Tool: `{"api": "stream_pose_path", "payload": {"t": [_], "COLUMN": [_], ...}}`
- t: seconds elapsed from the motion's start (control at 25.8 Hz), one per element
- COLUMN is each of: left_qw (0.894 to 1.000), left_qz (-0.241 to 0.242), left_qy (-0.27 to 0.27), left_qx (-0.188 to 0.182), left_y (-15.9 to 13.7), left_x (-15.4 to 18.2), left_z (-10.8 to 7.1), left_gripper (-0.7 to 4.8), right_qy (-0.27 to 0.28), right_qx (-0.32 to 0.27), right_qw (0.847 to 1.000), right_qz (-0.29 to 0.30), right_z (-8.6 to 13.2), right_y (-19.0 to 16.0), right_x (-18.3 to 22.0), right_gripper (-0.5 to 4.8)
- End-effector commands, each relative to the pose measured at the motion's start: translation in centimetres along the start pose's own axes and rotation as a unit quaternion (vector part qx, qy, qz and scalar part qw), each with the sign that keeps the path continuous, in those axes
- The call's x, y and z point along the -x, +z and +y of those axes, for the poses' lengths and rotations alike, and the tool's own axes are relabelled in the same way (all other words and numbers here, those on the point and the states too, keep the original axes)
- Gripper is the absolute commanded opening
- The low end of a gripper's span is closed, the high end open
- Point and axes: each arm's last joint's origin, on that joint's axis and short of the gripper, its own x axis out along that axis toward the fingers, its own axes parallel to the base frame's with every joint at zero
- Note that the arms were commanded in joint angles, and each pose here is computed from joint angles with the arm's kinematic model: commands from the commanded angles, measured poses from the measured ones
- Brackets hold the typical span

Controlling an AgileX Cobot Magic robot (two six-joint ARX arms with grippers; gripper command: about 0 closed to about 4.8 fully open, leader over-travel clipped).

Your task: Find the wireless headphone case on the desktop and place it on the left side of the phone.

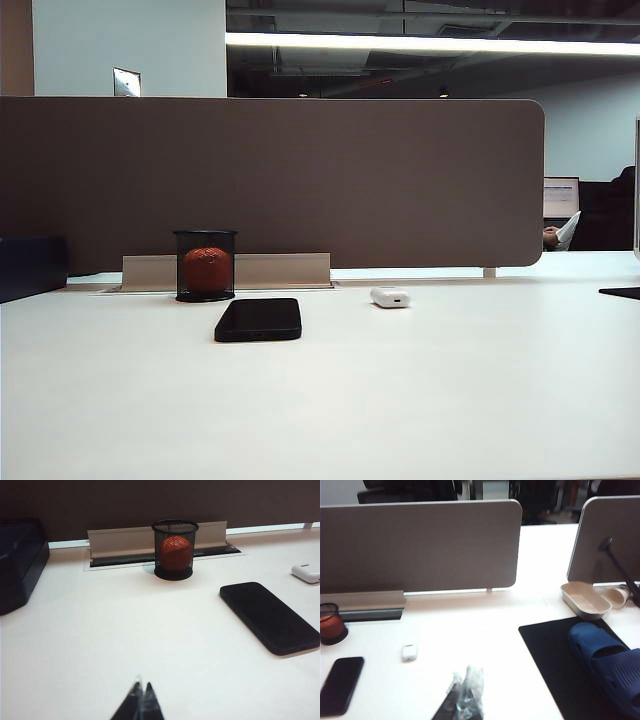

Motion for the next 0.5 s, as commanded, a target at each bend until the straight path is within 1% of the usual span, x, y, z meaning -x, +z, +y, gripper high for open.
{"api": "stream_pose_path", "payload": {"t": [0.04, 0.23, 0.31, 0.39, 0.5], "left_qw": [1.000, 1.000, 1.000, 1.000, 1.000], "left_qz": [-0.005, -0.005, -0.005, -0.005, -0.005], "left_qy": [0.000, 0.000, -0.001, 0.000, 0.000], "left_qx": [-0.001, -0.001, -0.001, 0.000, -0.001], "left_y": [0.1, 0.1, 0.1, 0.1, 0.1], "left_x": [0.0, 0.0, 0.0, 0.0, 0.0], "left_z": [0.0, 0.0, 0.0, 0.0, 0.0], "left_gripper": [-0.05, -0.05, -0.05, -0.05, -0.05], "right_qy": [0.028, 0.067, 0.093, 0.126, 0.150], "right_qx": [-0.022, -0.058, -0.075, -0.083, -0.096], "right_qw": [0.998, 0.990, 0.986, 0.982, 0.974], "right_qz": [0.052, 0.105, 0.112, 0.118, 0.142], "right_z": [0.2, 0.5, 0.7, 0.9, 1.0], "right_y": [1.9, 4.5, 5.4, 5.9, 6.1], "right_x": [0.1, -0.4, -1.1, -1.9, -3.6], "right_gripper": [-0.01, -0.01, -0.02, -0.02, -0.02]}}
